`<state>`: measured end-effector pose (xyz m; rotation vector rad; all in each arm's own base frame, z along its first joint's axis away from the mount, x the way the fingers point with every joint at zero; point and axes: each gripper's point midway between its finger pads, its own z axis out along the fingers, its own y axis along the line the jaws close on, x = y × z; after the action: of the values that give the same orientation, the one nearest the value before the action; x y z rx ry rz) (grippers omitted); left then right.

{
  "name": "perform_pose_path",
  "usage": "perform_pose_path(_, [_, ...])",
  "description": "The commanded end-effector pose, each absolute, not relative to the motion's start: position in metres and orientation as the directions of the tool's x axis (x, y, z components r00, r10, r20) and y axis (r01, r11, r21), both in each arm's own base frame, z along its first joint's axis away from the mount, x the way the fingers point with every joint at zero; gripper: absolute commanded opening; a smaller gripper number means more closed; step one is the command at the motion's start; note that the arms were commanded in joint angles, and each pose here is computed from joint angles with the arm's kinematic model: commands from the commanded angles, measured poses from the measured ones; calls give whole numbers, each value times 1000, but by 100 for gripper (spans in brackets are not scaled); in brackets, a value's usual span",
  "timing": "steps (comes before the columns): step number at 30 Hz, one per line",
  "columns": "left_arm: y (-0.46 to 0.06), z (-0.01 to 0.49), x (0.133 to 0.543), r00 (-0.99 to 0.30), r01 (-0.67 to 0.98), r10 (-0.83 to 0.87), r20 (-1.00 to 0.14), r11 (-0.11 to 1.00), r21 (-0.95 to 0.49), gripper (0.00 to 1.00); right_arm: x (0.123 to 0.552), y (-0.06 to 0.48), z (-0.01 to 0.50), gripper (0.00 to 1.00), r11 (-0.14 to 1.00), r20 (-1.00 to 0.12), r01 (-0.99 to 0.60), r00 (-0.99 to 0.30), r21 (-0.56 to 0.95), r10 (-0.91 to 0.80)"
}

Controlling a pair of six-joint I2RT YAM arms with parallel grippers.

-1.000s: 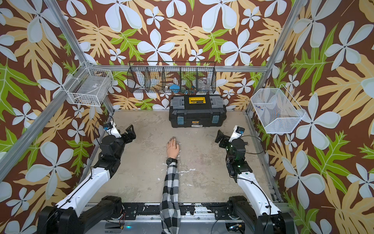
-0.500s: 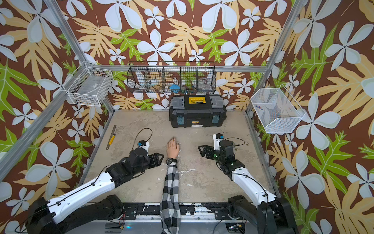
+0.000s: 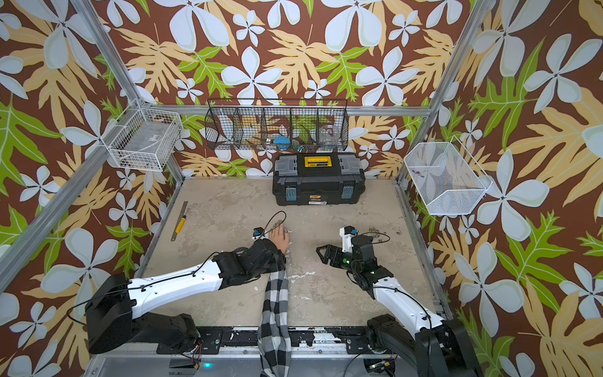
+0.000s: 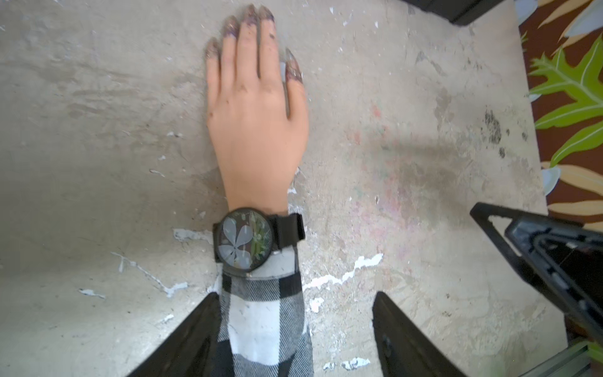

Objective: Take off the watch
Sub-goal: Adjust the hand at the center of the board.

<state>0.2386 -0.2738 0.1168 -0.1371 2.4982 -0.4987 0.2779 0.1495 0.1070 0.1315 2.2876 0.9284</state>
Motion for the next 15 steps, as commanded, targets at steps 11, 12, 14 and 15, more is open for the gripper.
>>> perform_pose_path(11, [-273, 81, 224, -830, -63, -205, -518, 958, -279, 76, 281, 151, 116, 90, 727, -551, -157, -761, 668, 342])
perform_pose_path(12, [-274, 79, 224, -834, -61, -199, -514, 960, -274, 76, 281, 151, 116, 91, 728, -550, -156, -762, 668, 342])
perform_pose_path(14, [-275, 74, 223, -839, -65, -197, -507, 962, -266, 76, 281, 150, 115, 90, 732, -551, -154, -762, 664, 339])
perform_pose_path(15, [-275, 72, 223, -841, -69, -198, -504, 962, -263, 76, 280, 150, 114, 91, 733, -550, -153, -763, 663, 338])
